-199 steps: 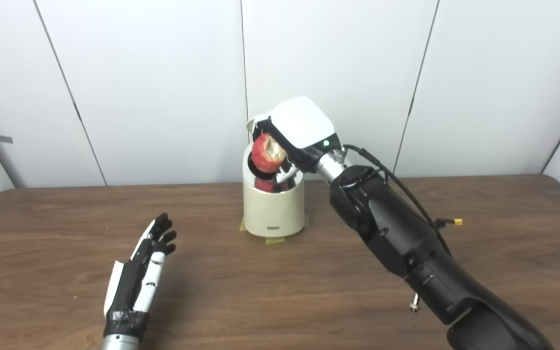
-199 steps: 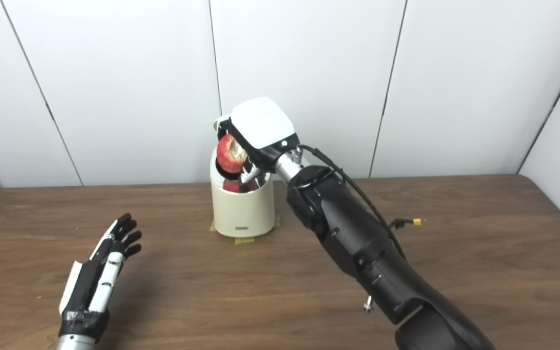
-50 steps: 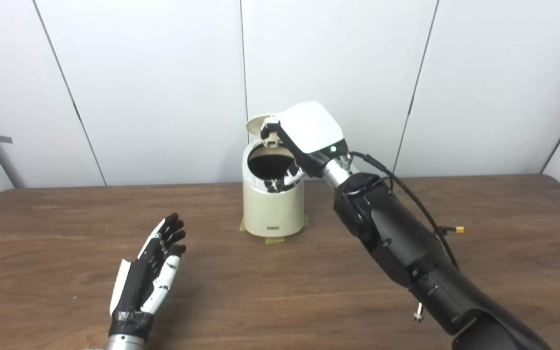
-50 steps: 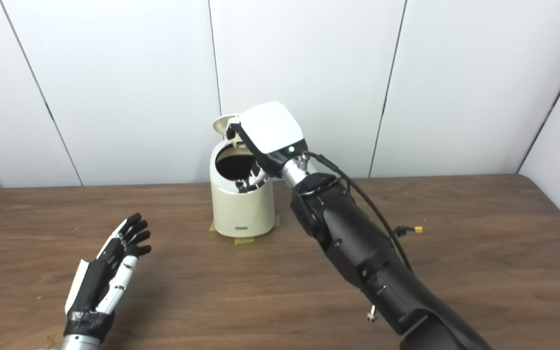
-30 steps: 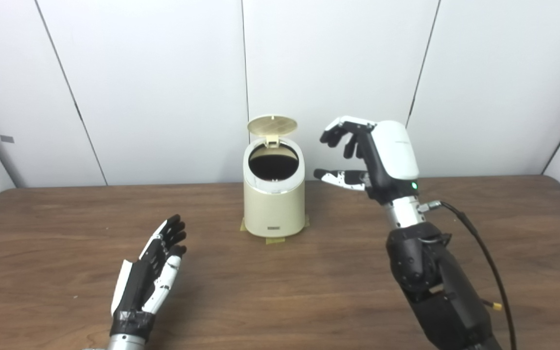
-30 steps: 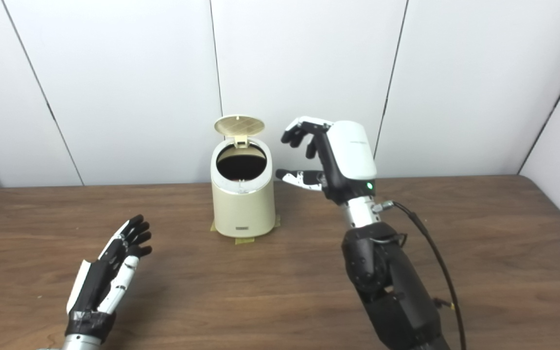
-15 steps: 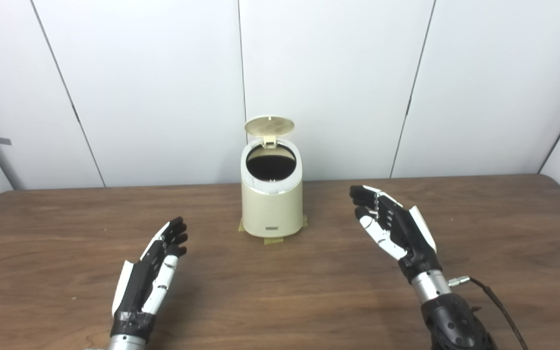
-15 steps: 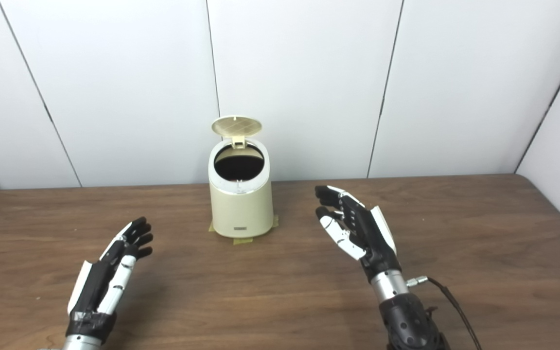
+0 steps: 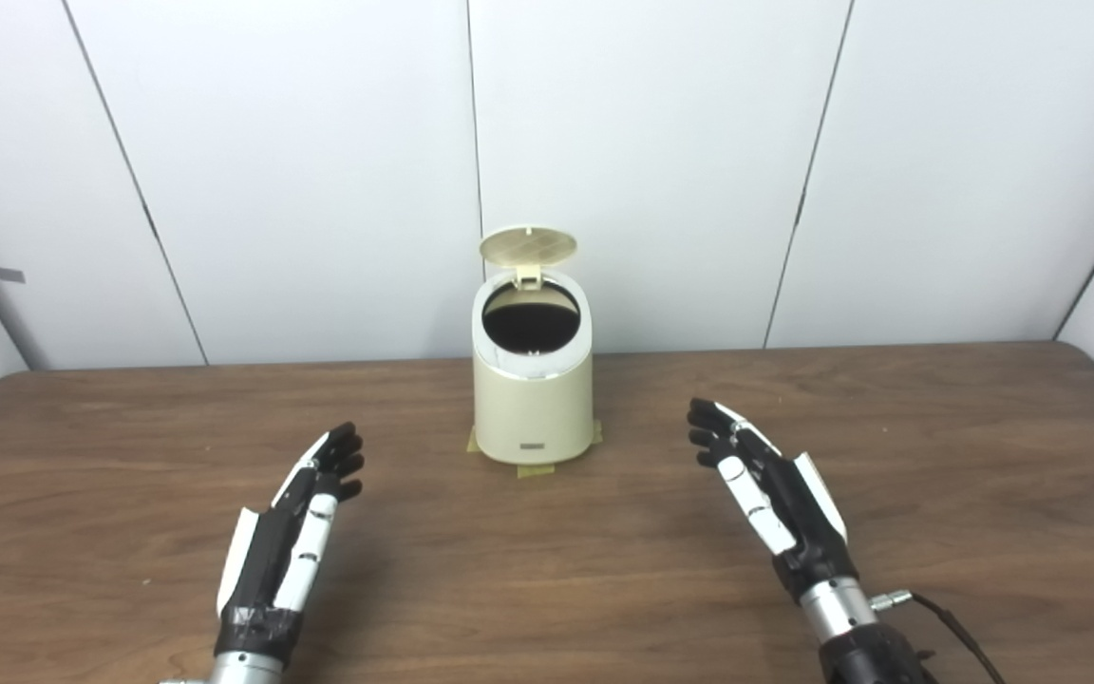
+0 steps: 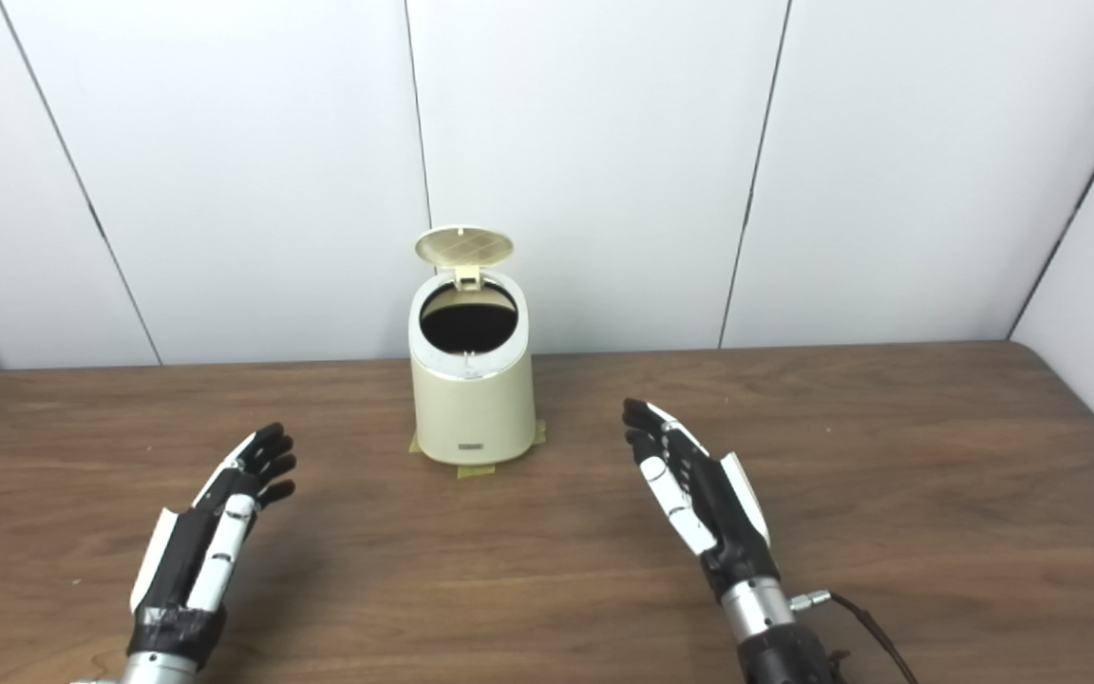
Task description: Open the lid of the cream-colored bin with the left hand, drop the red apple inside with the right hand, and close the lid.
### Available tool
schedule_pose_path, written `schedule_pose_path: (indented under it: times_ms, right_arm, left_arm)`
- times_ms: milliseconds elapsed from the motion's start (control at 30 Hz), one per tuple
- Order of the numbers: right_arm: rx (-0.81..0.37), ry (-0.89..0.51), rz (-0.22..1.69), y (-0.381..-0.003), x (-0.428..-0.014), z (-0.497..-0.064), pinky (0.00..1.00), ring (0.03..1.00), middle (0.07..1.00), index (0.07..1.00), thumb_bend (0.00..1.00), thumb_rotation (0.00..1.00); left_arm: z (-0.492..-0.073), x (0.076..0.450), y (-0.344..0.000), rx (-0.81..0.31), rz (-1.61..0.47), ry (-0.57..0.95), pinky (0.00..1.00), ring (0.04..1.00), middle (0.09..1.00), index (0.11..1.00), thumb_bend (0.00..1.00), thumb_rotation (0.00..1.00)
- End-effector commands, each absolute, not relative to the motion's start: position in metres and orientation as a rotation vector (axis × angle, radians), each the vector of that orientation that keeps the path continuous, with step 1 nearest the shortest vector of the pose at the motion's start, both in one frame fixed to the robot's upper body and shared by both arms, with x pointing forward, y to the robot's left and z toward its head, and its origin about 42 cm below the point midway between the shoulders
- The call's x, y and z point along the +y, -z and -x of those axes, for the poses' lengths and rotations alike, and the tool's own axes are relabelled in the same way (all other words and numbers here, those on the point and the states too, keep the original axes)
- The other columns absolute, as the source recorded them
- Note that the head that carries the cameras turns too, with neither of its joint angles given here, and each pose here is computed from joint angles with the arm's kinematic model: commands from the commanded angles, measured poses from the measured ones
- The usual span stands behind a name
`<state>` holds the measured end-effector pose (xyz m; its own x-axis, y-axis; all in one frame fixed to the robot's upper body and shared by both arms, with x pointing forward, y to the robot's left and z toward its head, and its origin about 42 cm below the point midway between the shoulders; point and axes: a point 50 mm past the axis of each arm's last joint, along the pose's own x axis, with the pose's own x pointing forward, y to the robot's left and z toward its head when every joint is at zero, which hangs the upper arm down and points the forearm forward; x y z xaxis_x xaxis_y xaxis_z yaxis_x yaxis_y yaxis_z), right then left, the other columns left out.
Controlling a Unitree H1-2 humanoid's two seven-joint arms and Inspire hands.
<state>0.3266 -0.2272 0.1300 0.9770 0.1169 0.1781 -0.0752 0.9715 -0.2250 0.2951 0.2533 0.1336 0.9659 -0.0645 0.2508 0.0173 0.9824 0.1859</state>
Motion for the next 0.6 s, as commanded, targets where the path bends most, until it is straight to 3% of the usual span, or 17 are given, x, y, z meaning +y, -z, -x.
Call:
schedule_pose_path:
  times_ms: [0,100,233,333,400,500,567]
  right_arm:
    - [-0.326,-0.086,0.212,-0.153,-0.225,-0.337,0.82,0.875,0.881,0.868,0.17,0.93]
    - [-0.353,-0.057,0.168,-0.161,-0.225,-0.336,0.84,0.886,0.88,0.864,0.16,0.94]
    - [-0.358,-0.003,0.144,-0.159,-0.227,-0.334,0.84,0.874,0.864,0.847,0.19,0.93]
    - [-0.365,-0.002,0.142,-0.156,-0.227,-0.334,0.83,0.875,0.859,0.842,0.19,0.91]
    - [-0.368,0.001,0.144,-0.156,-0.226,-0.334,0.82,0.866,0.847,0.832,0.18,0.87]
    - [-0.373,0.004,0.148,-0.156,-0.226,-0.333,0.81,0.862,0.842,0.826,0.16,0.87]
    - [-0.371,0.007,0.147,-0.156,-0.226,-0.333,0.81,0.86,0.843,0.827,0.17,0.89]
  left_arm:
    - [-0.31,0.26,-0.16,-0.37,-0.241,0.017,0.87,0.899,0.897,0.891,0.31,0.9]
    - [-0.321,0.258,-0.185,-0.425,-0.258,0.002,0.9,0.908,0.897,0.89,0.36,0.92]
    - [-0.349,0.251,-0.251,-0.591,-0.43,-0.021,0.87,0.898,0.88,0.868,0.4,0.9]
    - [-0.36,0.237,-0.3,-0.679,-0.598,-0.032,0.86,0.899,0.874,0.865,0.49,0.83]
    - [-0.362,0.227,-0.321,-0.696,-0.683,-0.041,0.94,0.963,0.921,0.891,0.6,0.84]
    - [-0.366,0.208,-0.348,-0.744,-0.795,-0.064,0.99,0.997,0.982,0.902,0.72,0.88]
    - [-0.371,0.194,-0.365,-0.768,-0.854,-0.076,1.0,1.0,0.971,0.893,0.75,0.91]
